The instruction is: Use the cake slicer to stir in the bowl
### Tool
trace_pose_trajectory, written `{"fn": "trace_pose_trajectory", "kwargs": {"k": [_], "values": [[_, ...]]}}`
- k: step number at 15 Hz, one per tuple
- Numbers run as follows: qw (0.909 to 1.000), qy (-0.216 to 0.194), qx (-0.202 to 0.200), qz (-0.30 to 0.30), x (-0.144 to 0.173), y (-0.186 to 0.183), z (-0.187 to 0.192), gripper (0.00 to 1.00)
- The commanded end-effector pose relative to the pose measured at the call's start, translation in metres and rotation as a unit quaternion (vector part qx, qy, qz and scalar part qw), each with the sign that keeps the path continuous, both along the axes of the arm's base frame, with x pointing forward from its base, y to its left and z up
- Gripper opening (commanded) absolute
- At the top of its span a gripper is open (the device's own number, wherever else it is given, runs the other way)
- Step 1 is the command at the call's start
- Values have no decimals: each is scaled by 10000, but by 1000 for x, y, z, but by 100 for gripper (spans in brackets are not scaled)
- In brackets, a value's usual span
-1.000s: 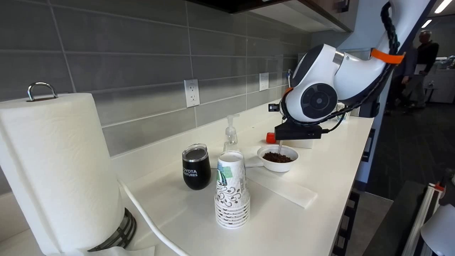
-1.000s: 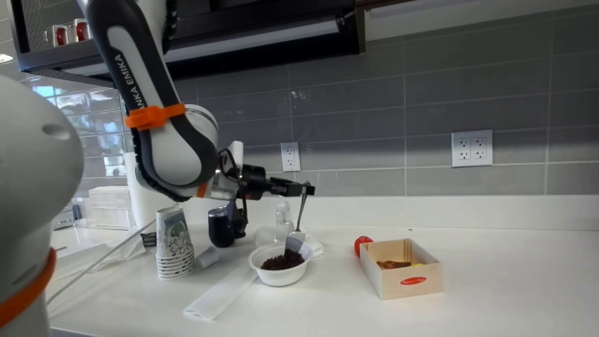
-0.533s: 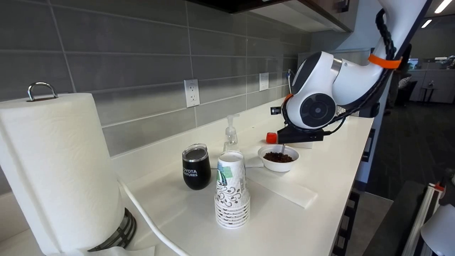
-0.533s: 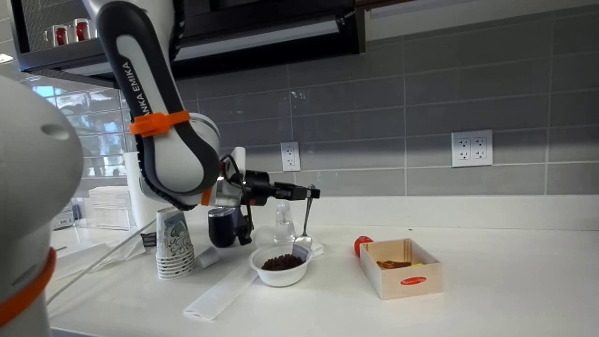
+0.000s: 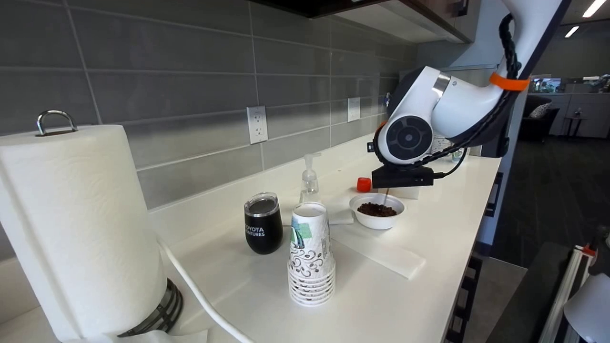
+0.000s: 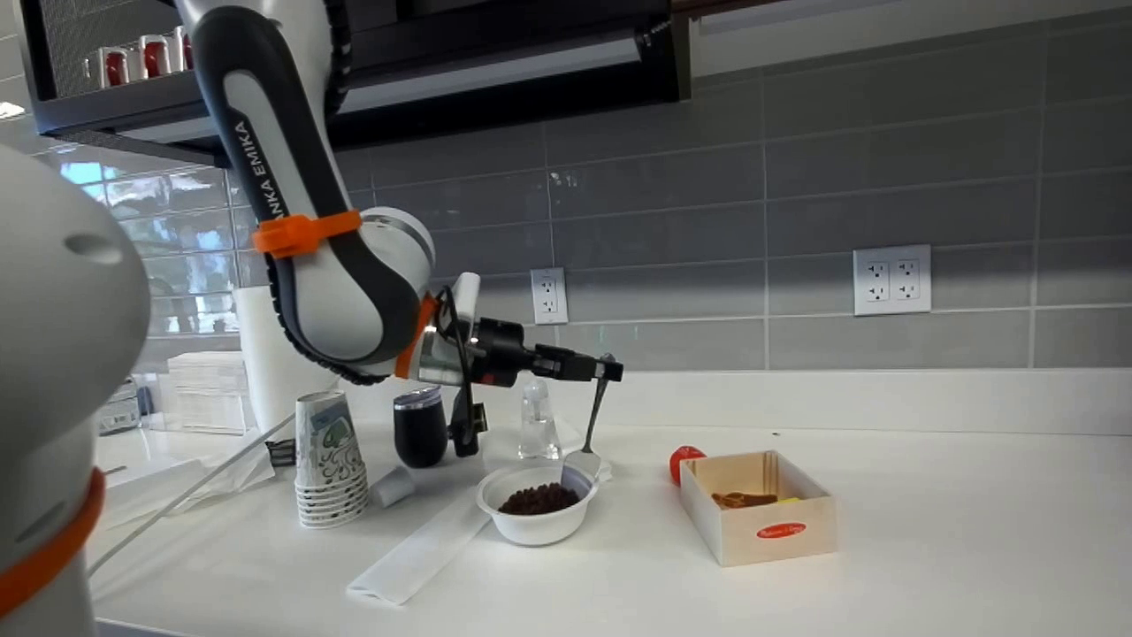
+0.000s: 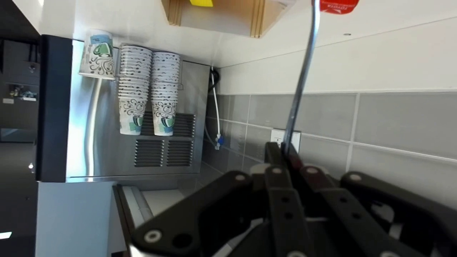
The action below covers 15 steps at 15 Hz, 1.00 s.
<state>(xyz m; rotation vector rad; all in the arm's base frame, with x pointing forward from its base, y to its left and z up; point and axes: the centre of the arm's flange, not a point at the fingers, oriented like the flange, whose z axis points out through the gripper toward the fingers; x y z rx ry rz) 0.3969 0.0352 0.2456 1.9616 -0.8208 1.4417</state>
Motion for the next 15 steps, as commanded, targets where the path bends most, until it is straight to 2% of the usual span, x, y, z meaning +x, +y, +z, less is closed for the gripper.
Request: {"fn": "trace_pose_trajectory", "kwargs": {"k": [1,8,15], "values": [[9976,424,402,-369,9,-10,-12,1],[9842,844,1303,-852,30,-36,2,1],[9668,1557,1709,-1085,34,-44,1,1]]}}
